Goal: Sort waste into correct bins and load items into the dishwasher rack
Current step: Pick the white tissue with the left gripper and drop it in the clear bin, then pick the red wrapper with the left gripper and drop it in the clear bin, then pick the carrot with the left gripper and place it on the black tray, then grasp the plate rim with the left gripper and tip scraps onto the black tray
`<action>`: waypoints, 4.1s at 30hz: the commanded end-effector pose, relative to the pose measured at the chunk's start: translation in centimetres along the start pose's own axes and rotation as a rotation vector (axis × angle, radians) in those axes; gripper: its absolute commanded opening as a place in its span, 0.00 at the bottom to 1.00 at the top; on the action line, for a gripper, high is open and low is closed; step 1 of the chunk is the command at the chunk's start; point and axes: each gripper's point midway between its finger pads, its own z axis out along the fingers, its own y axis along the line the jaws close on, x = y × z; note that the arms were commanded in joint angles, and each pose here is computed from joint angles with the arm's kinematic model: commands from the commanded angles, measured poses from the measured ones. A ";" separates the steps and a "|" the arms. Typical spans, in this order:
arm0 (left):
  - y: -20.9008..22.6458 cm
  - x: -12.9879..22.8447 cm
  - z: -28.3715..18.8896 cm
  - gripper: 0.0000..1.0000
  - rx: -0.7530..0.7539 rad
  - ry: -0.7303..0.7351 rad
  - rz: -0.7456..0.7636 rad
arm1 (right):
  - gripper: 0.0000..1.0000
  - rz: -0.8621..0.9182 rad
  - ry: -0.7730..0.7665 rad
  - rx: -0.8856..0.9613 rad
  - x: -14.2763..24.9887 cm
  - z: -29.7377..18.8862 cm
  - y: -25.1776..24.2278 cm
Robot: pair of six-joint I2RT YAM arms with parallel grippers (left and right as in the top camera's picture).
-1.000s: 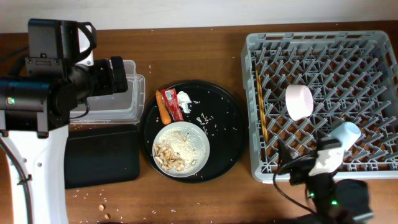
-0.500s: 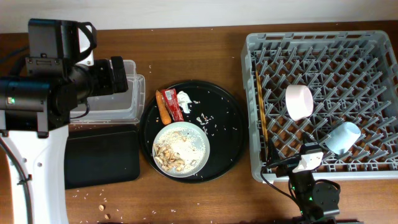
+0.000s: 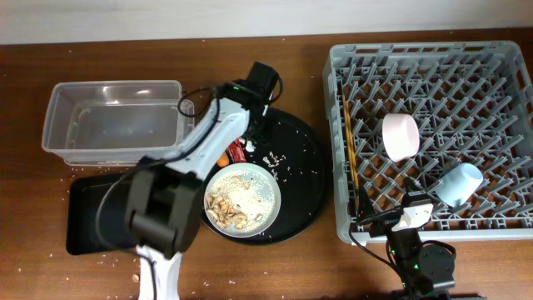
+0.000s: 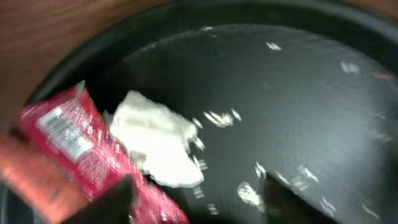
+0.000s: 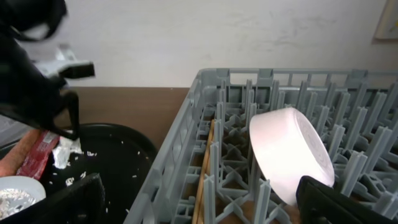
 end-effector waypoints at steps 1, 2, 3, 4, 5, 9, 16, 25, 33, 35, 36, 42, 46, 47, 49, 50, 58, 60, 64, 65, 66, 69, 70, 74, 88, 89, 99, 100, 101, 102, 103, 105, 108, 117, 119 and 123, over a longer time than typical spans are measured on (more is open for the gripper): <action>1.7 0.3 3.5 0.55 -0.098 0.025 -0.025 | 0.98 0.006 0.003 -0.001 0.3 0.0 -0.1; 1.6 -0.3 4.0 0.52 -0.102 0.000 -0.026 | 0.98 0.005 0.003 -0.001 0.3 0.0 -0.1; 1.6 -0.4 4.0 0.32 -0.101 -0.005 -0.027 | 0.98 0.006 0.003 -0.001 0.3 0.0 -0.1; 1.6 -0.5 3.8 0.05 -0.101 -0.004 -0.027 | 0.98 0.006 0.003 -0.001 0.3 0.0 -0.1; 1.4 -1.1 2.5 0.00 -0.089 -0.005 -0.028 | 0.98 0.005 0.003 -0.001 0.3 0.0 -0.1; 5.0 -3.7 -11.3 0.00 -0.134 -0.103 -0.134 | 0.98 0.006 0.003 -0.001 0.3 0.0 -0.1; 24.1 0.5 -12.8 0.08 -0.210 -0.048 -0.683 | 0.98 0.005 0.003 -0.001 0.3 0.0 -0.1; 9.9 0.5 -6.5 0.68 -0.136 0.036 -0.198 | 0.98 0.005 0.003 -0.001 0.3 0.0 -0.1; 4.4 3.0 3.5 0.64 -0.080 -0.063 -0.163 | 0.98 0.005 0.003 -0.001 0.3 0.0 -0.1; 3.5 3.5 5.1 0.49 -0.037 -0.035 -0.161 | 0.98 0.005 0.003 -0.001 0.3 0.0 -0.1; 3.3 3.2 5.0 0.29 -0.027 -0.042 -0.161 | 0.98 0.006 0.003 -0.001 0.3 0.0 -0.1; 8.8 -3.2 -12.3 0.00 -0.051 -0.286 -0.276 | 0.98 0.006 0.003 -0.001 0.3 0.0 -0.1; 23.2 1.9 -13.1 0.00 -0.240 -0.209 -0.604 | 0.98 0.005 0.003 -0.001 0.3 0.0 -0.1; 25.0 3.0 -10.1 0.00 -0.248 -0.148 -0.644 | 0.98 0.005 0.003 -0.001 0.3 0.0 -0.1; 26.4 3.3 -7.0 0.67 -0.246 -0.106 -0.668 | 0.98 0.006 0.003 -0.001 0.3 0.0 -0.1; 26.1 3.0 -7.5 0.73 -0.218 -0.119 -0.671 | 0.98 0.005 0.003 -0.001 0.3 0.0 -0.1; 9.5 5.7 -6.2 0.60 -0.053 0.009 -0.281 | 0.98 0.005 0.003 -0.001 0.3 0.0 -0.1; 8.7 6.8 -2.6 0.59 -0.037 -0.024 -0.321 | 0.98 0.006 0.003 -0.001 0.3 0.0 -0.1; 8.6 7.2 2.0 0.60 -0.033 -0.062 -0.324 | 0.98 0.006 0.003 -0.001 0.3 0.0 -0.1; 8.6 7.4 2.8 0.59 -0.035 -0.048 -0.324 | 0.98 0.006 0.003 -0.001 0.3 0.0 -0.1; 8.5 7.5 4.0 0.58 -0.029 -0.037 -0.323 | 0.98 0.006 0.003 -0.001 0.3 0.0 -0.1; 8.5 5.2 2.1 0.43 -0.020 -0.089 -0.326 | 0.98 0.006 0.003 -0.001 0.3 0.0 -0.1; 8.6 3.8 0.5 0.36 -0.015 -0.120 -0.329 | 0.98 0.006 0.003 -0.001 0.3 0.0 -0.1; 8.9 -0.5 -8.6 0.18 0.001 -0.244 -0.331 | 0.98 0.006 0.003 -0.001 0.3 0.0 -0.1; 8.4 8.0 6.6 0.18 -0.059 0.165 -0.223 | 0.98 0.006 0.003 -0.001 0.3 0.0 -0.1; 8.5 7.4 5.5 0.13 -0.058 0.156 -0.224 | 0.98 0.005 0.003 -0.001 0.3 0.0 -0.1; 15.5 14.2 -12.4 0.04 -0.273 0.237 -0.622 | 0.98 0.006 0.003 -0.001 0.3 0.0 -0.1; 16.4 16.0 -12.0 0.04 -0.314 0.289 -0.677 | 0.98 0.005 0.003 -0.001 0.3 0.0 -0.1; 17.3 18.6 -10.8 0.01 -0.344 0.357 -0.761 | 0.98 0.006 0.003 -0.001 0.3 0.0 -0.1; 18.2 20.8 -9.3 0.00 -0.367 0.399 -0.846 | 0.98 0.005 0.003 -0.001 0.3 0.0 -0.1; 19.0 22.6 -6.9 0.01 -0.324 0.416 -0.938 | 0.98 0.006 0.003 -0.001 0.3 0.0 -0.1; 19.6 22.3 -4.7 0.25 -0.207 0.369 -1.060 | 0.98 0.006 0.003 -0.001 0.3 0.0 -0.1; 19.4 20.3 -5.8 0.79 -0.100 0.303 -1.085 | 0.98 0.005 0.003 -0.001 0.3 0.0 -0.1; -2.7 11.0 -9.4 0.70 0.086 -0.090 0.043 | 0.98 0.006 0.003 -0.001 0.3 0.0 -0.1; -7.3 13.0 -6.5 0.68 0.058 -0.030 0.261 | 0.98 0.005 0.003 -0.001 0.3 0.0 -0.1; -11.1 15.6 -2.5 0.57 0.006 0.036 0.446 | 0.98 0.006 0.003 -0.001 0.3 0.0 -0.1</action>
